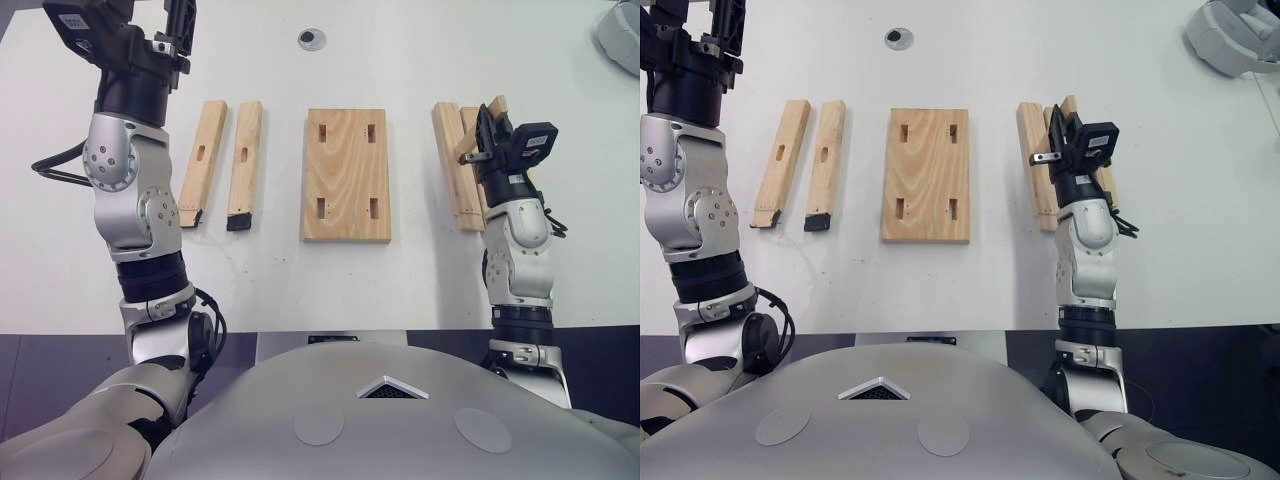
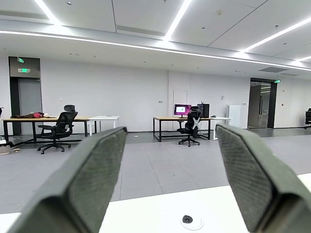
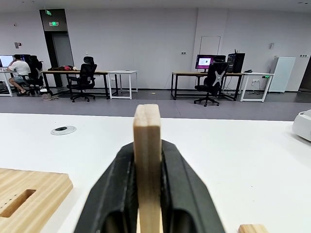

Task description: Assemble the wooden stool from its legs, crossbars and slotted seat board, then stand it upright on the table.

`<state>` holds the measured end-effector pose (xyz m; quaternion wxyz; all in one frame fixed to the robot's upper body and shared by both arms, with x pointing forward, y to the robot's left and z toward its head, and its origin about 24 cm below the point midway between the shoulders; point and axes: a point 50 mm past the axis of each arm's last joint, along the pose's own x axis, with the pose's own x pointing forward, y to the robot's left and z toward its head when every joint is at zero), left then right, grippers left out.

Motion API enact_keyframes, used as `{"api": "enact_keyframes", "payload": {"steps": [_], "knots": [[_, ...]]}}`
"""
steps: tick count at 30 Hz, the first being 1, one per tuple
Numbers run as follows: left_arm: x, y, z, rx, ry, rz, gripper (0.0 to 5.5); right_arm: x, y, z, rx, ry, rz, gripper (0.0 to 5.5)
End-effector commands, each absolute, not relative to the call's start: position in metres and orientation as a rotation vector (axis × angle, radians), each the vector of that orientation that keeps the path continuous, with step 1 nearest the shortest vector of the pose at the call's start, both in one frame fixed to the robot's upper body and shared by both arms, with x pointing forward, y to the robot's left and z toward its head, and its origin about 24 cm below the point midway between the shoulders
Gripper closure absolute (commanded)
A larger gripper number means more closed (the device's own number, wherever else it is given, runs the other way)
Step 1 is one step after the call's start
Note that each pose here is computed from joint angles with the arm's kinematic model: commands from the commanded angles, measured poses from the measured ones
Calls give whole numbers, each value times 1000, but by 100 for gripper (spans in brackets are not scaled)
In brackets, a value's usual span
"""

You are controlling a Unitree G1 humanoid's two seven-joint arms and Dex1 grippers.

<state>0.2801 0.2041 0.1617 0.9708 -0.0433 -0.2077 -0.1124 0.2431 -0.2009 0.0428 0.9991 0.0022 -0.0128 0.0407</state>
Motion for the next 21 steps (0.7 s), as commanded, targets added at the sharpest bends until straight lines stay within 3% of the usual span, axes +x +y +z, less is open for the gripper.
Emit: {"api": "enact_keyframes", "payload": {"steps": [1, 7, 8, 17, 21], "knots": [[282, 207, 163, -61, -404, -232, 212, 206, -209, -28, 53, 368, 23, 509], [283, 207, 162, -63, -406, -228, 212, 227, -212, 12, 114, 116, -13, 509], [283, 207, 162, -63, -407, -228, 212, 229, -214, 17, 118, 92, -23, 472], [285, 206, 164, -67, -419, -226, 212, 237, -200, 36, -8, -16, 98, 306], [283, 207, 164, -62, -421, -222, 212, 218, -205, 27, -40, 117, 102, 239]]}}
